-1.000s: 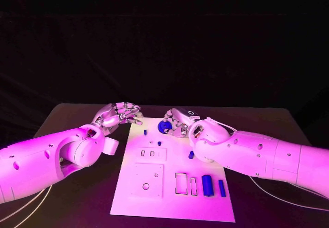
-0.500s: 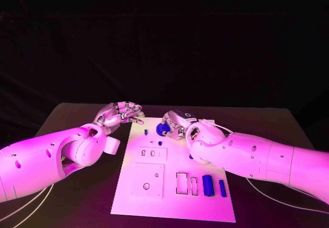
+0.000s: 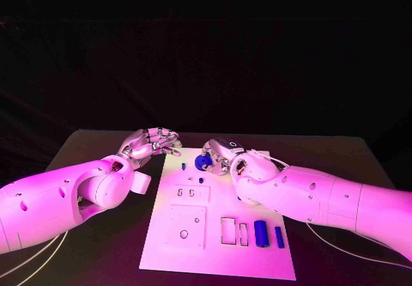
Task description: Assemble the parts on the task board
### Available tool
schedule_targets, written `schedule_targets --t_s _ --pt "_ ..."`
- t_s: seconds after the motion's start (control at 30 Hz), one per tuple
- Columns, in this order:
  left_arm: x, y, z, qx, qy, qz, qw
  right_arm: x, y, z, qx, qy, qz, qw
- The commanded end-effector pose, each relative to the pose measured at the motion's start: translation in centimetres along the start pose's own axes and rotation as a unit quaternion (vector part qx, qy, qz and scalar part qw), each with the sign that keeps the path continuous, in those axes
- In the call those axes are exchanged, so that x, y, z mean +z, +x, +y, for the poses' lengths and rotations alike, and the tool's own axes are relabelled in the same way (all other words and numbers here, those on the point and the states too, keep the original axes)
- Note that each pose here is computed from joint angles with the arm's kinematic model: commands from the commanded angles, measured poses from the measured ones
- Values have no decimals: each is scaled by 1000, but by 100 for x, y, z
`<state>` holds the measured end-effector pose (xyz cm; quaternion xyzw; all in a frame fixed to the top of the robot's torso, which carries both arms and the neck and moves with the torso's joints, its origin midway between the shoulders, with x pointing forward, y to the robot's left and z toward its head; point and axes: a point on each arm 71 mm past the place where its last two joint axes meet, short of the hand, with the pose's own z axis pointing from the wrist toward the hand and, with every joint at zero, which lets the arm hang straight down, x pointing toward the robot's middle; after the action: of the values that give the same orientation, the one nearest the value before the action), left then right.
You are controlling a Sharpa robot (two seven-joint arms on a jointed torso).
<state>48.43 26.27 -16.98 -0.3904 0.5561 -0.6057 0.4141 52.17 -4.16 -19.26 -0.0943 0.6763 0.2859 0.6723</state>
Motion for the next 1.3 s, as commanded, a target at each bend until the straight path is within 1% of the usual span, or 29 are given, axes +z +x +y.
schedule_targets --t_s 0.03,0.33,1.1,1.3 --pt "10 30 -17 -4 4 10 1000 7 19 25 -10 -5 8 1000" --pt "8 22 -18 -3 2 9 1000 -5 26 9 -9 -2 15 1000" --pt "9 12 -19 -2 1 7 1000 -32 31 -14 -1 3 23 1000" --pt "9 11 -19 -2 1 7 1000 -36 40 -37 0 9 30 1000"
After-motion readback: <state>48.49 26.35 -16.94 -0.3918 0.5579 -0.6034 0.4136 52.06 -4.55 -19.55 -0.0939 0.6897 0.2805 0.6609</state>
